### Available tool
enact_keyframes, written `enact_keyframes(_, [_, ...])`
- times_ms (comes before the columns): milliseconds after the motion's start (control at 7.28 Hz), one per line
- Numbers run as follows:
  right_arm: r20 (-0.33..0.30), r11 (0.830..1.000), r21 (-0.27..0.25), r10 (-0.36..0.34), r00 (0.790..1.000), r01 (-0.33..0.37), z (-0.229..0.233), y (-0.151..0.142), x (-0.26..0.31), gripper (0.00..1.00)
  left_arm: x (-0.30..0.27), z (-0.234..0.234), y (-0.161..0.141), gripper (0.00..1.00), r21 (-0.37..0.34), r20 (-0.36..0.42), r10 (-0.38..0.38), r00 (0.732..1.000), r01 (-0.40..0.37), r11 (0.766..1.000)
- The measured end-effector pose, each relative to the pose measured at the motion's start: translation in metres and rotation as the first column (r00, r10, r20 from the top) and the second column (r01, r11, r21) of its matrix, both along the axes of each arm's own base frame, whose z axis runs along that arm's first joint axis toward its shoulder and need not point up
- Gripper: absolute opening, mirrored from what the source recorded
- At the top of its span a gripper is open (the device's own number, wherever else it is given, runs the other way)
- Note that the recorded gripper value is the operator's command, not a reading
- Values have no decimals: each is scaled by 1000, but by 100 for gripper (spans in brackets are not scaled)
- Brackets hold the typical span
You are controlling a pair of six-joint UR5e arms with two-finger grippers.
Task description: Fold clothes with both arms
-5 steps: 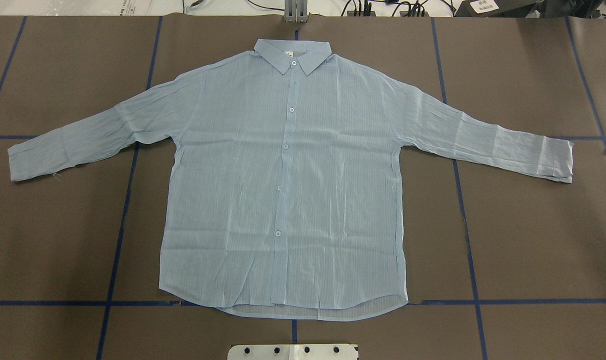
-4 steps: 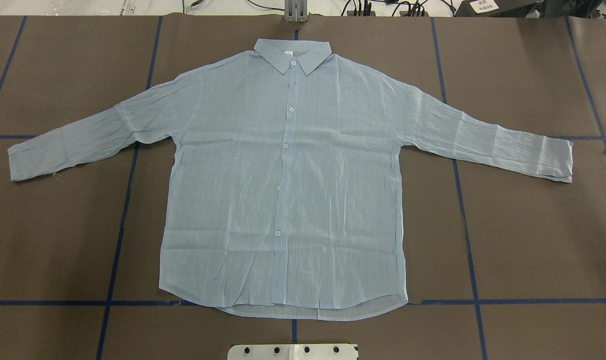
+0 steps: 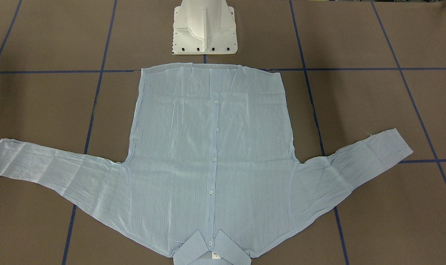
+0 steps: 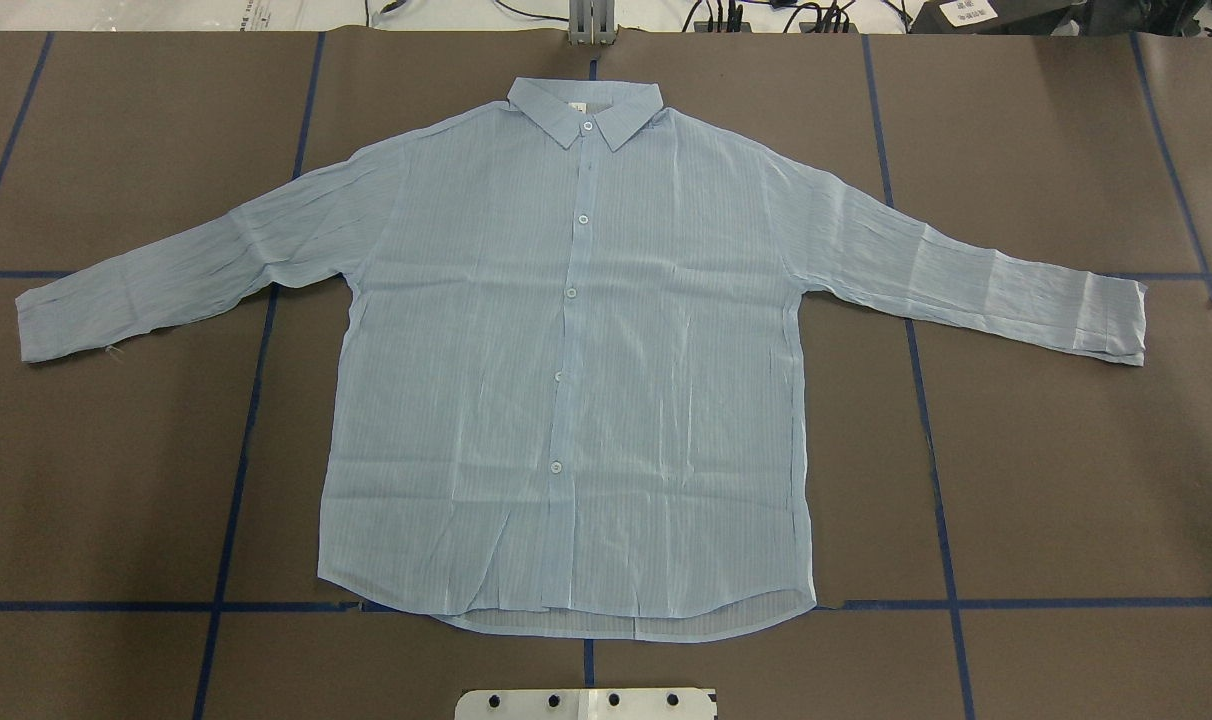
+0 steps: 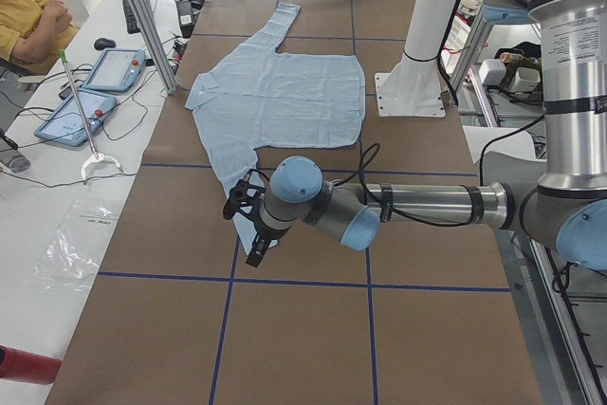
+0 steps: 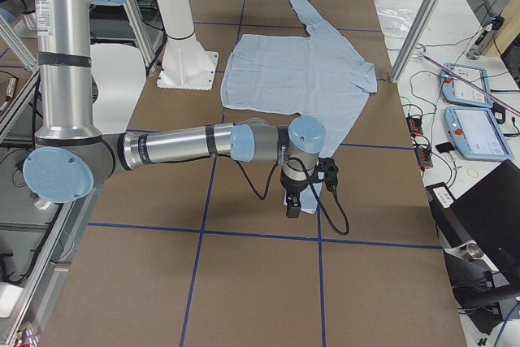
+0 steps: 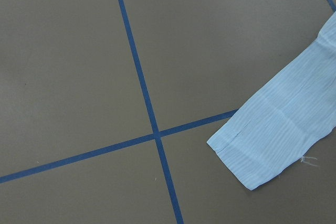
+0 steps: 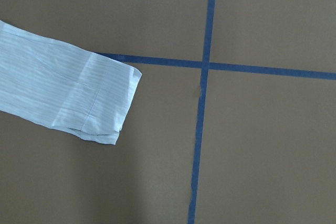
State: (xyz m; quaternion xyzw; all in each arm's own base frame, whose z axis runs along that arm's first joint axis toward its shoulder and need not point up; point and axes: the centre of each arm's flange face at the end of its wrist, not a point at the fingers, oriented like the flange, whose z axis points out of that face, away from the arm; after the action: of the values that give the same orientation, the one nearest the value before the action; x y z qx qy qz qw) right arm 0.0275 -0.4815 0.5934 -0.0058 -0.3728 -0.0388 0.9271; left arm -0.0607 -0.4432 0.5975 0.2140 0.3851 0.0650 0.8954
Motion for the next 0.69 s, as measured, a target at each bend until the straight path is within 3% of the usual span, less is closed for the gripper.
enact_keyframes(137, [30,1000,11,-3,1000,3,2,-2,-3,100,0,0,0,100,7,0,2,1000,-2,1000])
enact_keyframes(549, [71,992,122,-21,997,12,54,-32,-27,100,2,-1,0,100,51,1,7,1000,-7,999])
enact_keyframes(687, [80,993,115,-5,997,-4,61,-54,-51,100,3,-1,-1,100,62,2,9,1000,-9,998])
